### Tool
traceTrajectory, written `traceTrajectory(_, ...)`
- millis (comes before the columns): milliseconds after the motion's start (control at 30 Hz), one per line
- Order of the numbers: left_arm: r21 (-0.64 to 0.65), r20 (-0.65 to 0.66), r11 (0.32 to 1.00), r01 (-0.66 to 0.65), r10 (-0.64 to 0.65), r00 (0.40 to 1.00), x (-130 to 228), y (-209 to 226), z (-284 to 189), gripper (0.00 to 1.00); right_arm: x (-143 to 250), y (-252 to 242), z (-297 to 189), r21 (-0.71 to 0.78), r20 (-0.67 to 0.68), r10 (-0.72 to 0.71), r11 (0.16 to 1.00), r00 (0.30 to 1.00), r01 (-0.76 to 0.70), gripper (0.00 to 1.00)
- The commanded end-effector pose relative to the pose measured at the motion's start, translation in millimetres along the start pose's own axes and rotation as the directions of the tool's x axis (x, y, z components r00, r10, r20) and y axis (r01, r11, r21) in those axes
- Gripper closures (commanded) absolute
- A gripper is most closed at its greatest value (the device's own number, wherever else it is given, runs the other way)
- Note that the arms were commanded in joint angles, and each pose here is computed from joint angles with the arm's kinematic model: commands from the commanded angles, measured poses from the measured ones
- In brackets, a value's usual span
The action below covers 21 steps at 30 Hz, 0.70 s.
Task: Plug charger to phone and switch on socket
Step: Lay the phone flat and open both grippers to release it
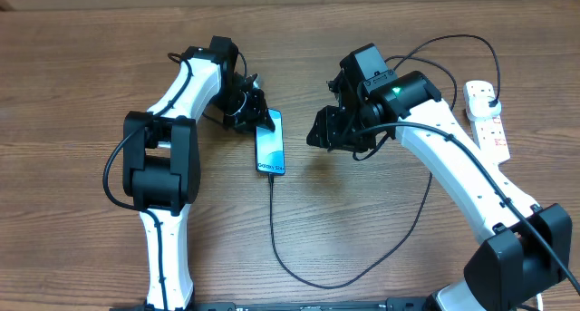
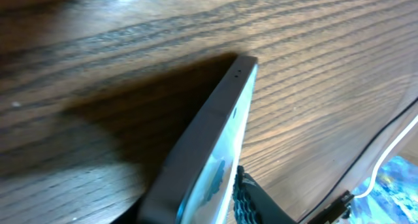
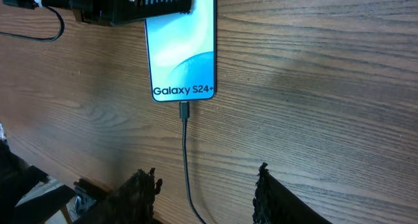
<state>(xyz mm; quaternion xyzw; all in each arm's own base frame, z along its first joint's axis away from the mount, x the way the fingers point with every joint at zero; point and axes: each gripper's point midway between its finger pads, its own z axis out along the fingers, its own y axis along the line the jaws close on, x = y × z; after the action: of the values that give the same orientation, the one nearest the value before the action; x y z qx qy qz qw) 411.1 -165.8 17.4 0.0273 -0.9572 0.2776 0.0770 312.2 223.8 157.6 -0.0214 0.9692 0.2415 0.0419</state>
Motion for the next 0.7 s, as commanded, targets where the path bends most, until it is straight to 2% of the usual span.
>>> traceTrajectory(0, -0.038, -0.004, 0.999, 0.017, -0.018, 1.000, 0.7, 9.8, 2.9, 0.67, -0.5, -4.4, 1.7, 0.013, 0.000, 0.000, 1.000, 1.000, 0.000, 0.49)
traceTrajectory(200, -0.097, 0.009, 0.995, 0.018, -0.017, 1.000, -1.4, 20.0, 2.2, 0.67, -0.4, -4.4, 1.7, 0.013, 0.000, 0.000, 1.000, 1.000, 0.000, 0.48)
traceTrajectory(267, -0.115, 0.012, 0.993, 0.018, -0.017, 1.000, -1.9, 23.1, 1.9, 0.72, -0.4, -4.3, 1.6, 0.013, 0.000, 0.000, 1.000, 1.000, 0.000, 0.48)
traceTrajectory(367, -0.120, 0.015, 0.993, 0.018, -0.016, 1.000, -2.4, 24.0, 1.8, 0.73, -0.5, -4.5, 1.6, 0.014, 0.001, 0.000, 1.000, 1.000, 0.000, 0.44)
traceTrajectory(533, -0.209, 0.034, 0.977, 0.050, -0.044, 0.998, -3.7, 39.8, -1.2, 0.60, 0.0, -4.8, 1.6, 0.015, -0.001, 0.001, 1.000, 1.000, -0.001, 0.42)
traceTrajectory(667, -0.220, 0.035, 0.974, 0.052, -0.046, 0.998, -3.7, 42.4, -1.9, 0.59, 0.6, -7.8, 1.5, 0.031, -0.002, 0.004, 1.000, 1.000, -0.004, 0.42)
